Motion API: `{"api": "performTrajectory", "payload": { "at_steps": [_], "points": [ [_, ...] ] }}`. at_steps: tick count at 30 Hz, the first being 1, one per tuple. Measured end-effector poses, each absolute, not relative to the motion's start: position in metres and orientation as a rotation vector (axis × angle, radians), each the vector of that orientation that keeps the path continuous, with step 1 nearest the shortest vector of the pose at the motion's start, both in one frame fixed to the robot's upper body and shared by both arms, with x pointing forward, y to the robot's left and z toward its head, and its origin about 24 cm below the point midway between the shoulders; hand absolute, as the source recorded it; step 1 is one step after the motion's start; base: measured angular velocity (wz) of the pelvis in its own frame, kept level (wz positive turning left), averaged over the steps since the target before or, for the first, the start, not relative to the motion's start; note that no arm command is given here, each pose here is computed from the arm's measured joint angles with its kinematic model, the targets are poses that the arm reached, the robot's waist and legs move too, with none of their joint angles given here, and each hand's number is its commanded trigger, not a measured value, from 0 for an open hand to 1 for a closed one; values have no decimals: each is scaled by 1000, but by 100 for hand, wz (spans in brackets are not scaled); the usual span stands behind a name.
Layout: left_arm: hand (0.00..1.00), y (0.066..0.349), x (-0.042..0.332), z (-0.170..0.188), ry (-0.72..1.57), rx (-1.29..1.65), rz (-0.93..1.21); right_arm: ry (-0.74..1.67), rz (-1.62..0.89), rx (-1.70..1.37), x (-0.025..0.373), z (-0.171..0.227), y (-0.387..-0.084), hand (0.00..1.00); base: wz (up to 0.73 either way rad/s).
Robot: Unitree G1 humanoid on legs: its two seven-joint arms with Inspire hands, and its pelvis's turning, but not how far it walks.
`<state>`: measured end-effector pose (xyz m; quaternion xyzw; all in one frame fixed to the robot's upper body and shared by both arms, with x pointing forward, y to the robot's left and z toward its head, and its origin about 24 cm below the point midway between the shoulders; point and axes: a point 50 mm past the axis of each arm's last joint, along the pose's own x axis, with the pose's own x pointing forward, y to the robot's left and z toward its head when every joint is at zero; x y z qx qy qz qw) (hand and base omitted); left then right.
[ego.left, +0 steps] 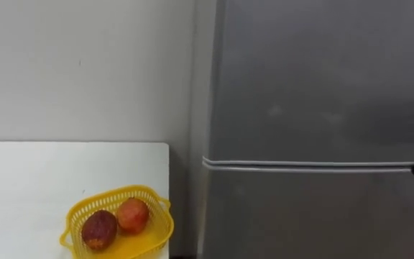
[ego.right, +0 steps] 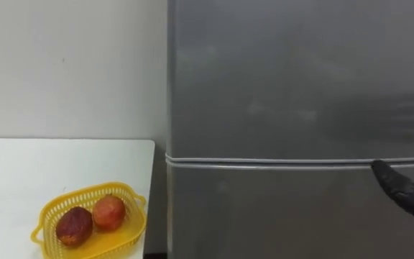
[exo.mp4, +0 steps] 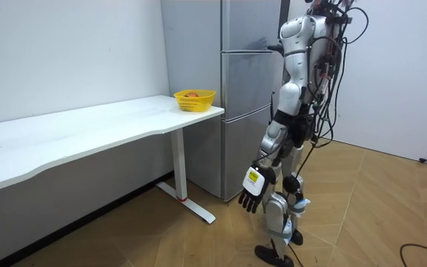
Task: Retrieve from the upper fridge
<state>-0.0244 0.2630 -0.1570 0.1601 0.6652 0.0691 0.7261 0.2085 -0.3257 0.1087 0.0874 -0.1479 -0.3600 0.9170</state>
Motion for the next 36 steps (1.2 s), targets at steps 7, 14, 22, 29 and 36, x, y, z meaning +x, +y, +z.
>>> {"api": "performTrajectory", "payload": {
  "at_steps": [7, 14, 22, 29, 36],
  "points": [
    [0, 266, -15, -155, 1434, 367, 181, -74, -1020, 191, 171, 60, -357, 0, -6],
    [0, 266, -7, -154, 1405, 385, 193, 329, -1192, 193, 121, -29, -354, 0, -8],
    [0, 255, -16, -159, 1461, 398, 134, 1128, -1089, 111, 8, -140, -303, 0, 7],
    [0, 256, -27, -159, 1533, 371, 125, 1456, -793, 64, -38, -158, -274, 0, 6],
    [0, 248, -27, -162, 1561, 376, 85, 1628, -354, -172, -38, -164, -258, 0, 4]
  ]
}}
